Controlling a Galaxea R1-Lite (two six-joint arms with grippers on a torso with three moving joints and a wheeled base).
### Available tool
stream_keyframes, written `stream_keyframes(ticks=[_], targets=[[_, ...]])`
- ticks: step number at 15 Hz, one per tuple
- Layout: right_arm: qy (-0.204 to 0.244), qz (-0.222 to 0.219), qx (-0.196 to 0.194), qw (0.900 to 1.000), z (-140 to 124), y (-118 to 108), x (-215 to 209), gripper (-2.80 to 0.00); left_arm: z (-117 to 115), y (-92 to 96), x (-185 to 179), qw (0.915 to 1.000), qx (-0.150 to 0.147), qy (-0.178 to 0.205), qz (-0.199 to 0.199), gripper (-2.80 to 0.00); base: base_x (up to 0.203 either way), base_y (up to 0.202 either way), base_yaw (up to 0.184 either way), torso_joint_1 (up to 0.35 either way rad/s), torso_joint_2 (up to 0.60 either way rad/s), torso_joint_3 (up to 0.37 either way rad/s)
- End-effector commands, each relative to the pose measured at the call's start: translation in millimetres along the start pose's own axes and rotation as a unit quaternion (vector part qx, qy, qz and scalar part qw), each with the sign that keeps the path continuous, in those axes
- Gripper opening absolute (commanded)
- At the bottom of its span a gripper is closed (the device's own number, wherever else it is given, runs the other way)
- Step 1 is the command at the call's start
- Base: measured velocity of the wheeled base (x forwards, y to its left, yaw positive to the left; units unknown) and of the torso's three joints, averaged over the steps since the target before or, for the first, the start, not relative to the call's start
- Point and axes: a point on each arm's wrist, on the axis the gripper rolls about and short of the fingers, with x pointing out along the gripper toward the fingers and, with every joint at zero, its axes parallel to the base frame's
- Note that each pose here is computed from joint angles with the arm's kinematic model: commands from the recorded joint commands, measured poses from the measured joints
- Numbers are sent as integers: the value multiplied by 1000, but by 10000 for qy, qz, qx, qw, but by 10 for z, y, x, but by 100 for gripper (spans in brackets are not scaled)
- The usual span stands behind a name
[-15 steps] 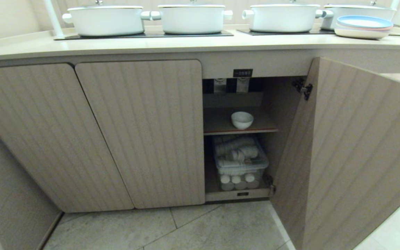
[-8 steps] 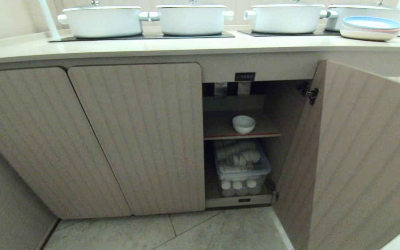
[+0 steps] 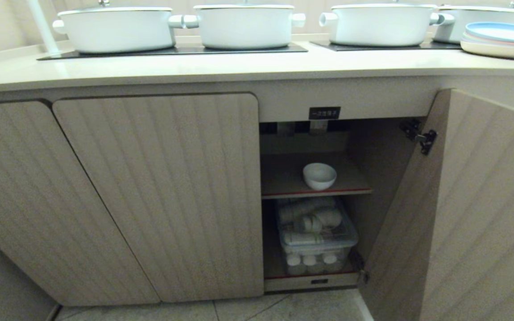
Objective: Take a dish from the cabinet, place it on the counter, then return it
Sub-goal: Take the bowl from the cabinet
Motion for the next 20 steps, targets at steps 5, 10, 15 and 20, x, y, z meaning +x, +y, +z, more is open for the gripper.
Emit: stream_keyframes(ticks=[5, 10, 15, 20], targets=[[-4, -1, 2, 10000, 1, 0, 0, -280, 0, 0, 0, 10000, 0, -2, 0, -280, 99, 0, 1, 3, 1, 1], [-4, -1, 2, 10000, 1, 0, 0, -280, 0, 0, 0, 10000, 0, -2, 0, -280, 0, 0, 0, 0, 0, 0], [-4, -1, 2, 10000, 1, 0, 0, -280, 0, 0, 0, 10000, 0, -2, 0, -280, 0, 0, 0, 0, 0, 0], [-4, -1, 2, 10000, 1, 0, 0, -280, 1, 0, 0, 10000, -8, -10, 0, -280, 0, 0, 0, 0, 0, 0]])
